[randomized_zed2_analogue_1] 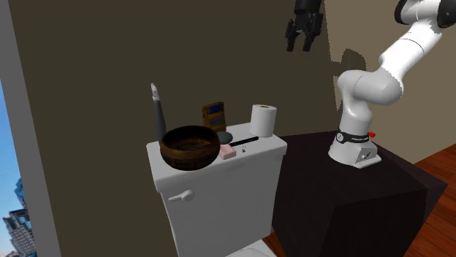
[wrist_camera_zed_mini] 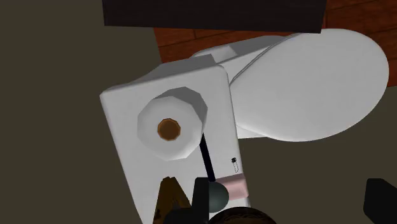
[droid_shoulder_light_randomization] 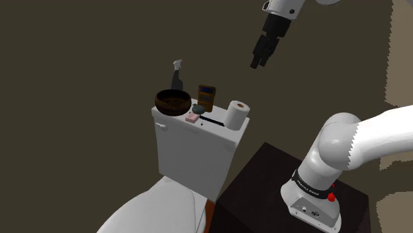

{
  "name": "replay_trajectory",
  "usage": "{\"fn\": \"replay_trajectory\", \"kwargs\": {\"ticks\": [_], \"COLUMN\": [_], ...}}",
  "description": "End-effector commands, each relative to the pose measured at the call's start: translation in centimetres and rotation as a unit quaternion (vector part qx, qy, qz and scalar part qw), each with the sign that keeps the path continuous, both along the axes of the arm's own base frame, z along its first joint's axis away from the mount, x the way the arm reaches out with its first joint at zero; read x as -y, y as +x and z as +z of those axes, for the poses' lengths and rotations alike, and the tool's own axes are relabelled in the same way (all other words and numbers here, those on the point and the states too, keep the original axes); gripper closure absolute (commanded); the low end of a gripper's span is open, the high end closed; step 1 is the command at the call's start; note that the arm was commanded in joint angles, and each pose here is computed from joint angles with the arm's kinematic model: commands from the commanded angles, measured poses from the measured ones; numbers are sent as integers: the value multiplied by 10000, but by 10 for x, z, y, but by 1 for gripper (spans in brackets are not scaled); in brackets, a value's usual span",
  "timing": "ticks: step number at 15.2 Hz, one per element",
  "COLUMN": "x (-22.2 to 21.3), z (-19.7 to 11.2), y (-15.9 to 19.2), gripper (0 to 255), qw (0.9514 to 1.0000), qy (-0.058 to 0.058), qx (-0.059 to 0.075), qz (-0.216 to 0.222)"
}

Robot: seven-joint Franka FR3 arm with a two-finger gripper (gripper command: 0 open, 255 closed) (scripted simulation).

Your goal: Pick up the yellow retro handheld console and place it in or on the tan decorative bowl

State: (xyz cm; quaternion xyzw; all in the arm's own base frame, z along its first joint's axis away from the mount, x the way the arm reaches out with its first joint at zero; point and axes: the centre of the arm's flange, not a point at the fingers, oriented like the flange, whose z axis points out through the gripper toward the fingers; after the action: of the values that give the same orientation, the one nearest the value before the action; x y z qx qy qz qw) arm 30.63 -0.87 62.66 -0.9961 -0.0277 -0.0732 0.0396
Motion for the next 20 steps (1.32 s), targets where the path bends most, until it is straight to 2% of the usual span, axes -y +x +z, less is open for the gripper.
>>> {"fn": "replay_trajectory", "kwargs": {"ticks": [1, 20], "x": [0, 51], "z": [0, -133], "y": [0, 206], "gripper": [0, 0], "qw": [10000, 9996], "qy": [0, 115], "qx": [0, 37], "qz": [0, -272]}}
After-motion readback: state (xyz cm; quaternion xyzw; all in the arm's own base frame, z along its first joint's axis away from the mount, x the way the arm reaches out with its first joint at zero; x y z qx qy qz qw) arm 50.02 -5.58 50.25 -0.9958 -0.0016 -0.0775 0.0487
